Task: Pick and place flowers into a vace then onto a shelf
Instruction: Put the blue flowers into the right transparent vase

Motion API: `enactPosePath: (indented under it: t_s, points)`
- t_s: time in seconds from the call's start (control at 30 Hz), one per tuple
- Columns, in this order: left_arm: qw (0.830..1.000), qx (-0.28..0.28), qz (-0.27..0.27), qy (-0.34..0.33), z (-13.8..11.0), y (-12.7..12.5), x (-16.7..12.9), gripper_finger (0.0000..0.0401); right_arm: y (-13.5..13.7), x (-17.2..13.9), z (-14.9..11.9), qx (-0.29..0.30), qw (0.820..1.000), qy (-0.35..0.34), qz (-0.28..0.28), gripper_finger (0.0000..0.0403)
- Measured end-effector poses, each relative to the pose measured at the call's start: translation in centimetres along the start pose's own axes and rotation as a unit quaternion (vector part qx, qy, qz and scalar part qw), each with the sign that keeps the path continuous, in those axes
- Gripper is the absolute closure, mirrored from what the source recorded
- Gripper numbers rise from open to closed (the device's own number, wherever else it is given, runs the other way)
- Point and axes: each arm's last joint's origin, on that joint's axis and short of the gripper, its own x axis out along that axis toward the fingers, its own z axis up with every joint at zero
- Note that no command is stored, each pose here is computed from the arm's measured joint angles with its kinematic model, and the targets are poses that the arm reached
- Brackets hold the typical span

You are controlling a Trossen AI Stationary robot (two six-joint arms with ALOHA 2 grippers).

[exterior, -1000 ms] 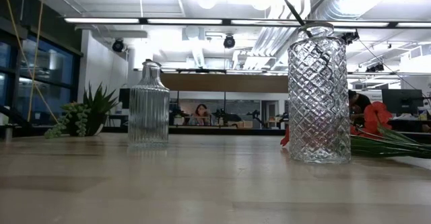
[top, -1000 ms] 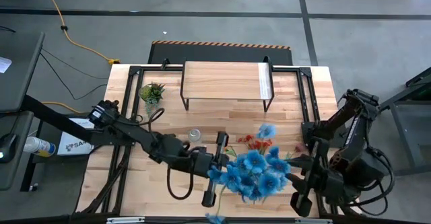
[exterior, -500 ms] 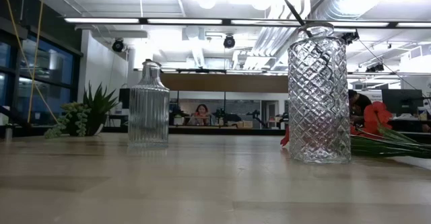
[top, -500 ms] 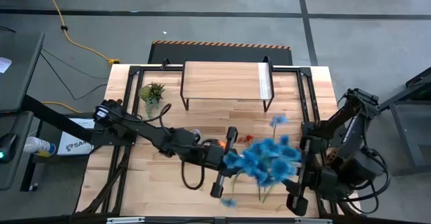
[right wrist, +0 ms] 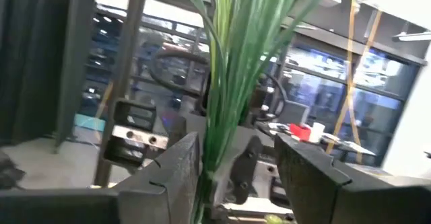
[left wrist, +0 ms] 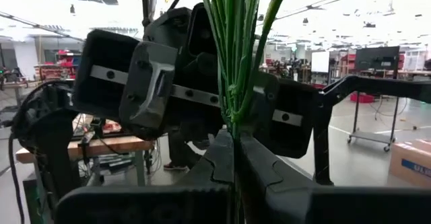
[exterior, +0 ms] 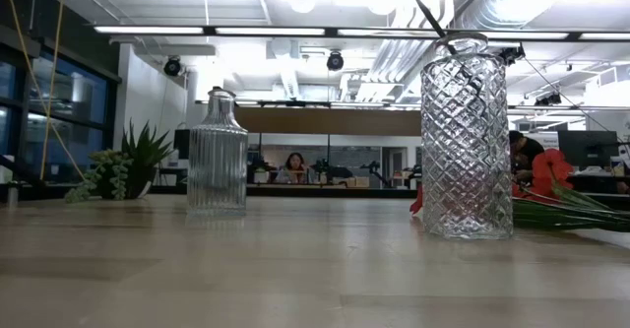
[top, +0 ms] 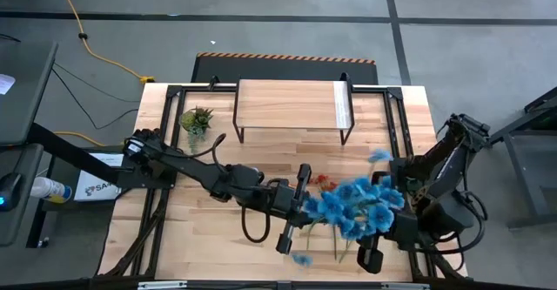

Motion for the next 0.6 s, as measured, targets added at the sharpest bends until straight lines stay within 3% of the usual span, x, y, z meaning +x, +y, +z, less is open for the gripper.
enactPosePath:
  t_s: [0.43, 0.6]
  points:
    - [1.0, 0.001, -0.001, 0.013, -0.3, 0.0, 0.0, 0.0366, -0.4, 1.2, -0.8, 0.023, 1.0, 0.008, 0.006, 0.0221]
    - [1.0, 0.001, 0.001, 0.014, -0.3, 0.0, 0.0, 0.0366, -0.4, 1.2, -0.9, 0.022, 1.0, 0.013, 0.004, 0.025]
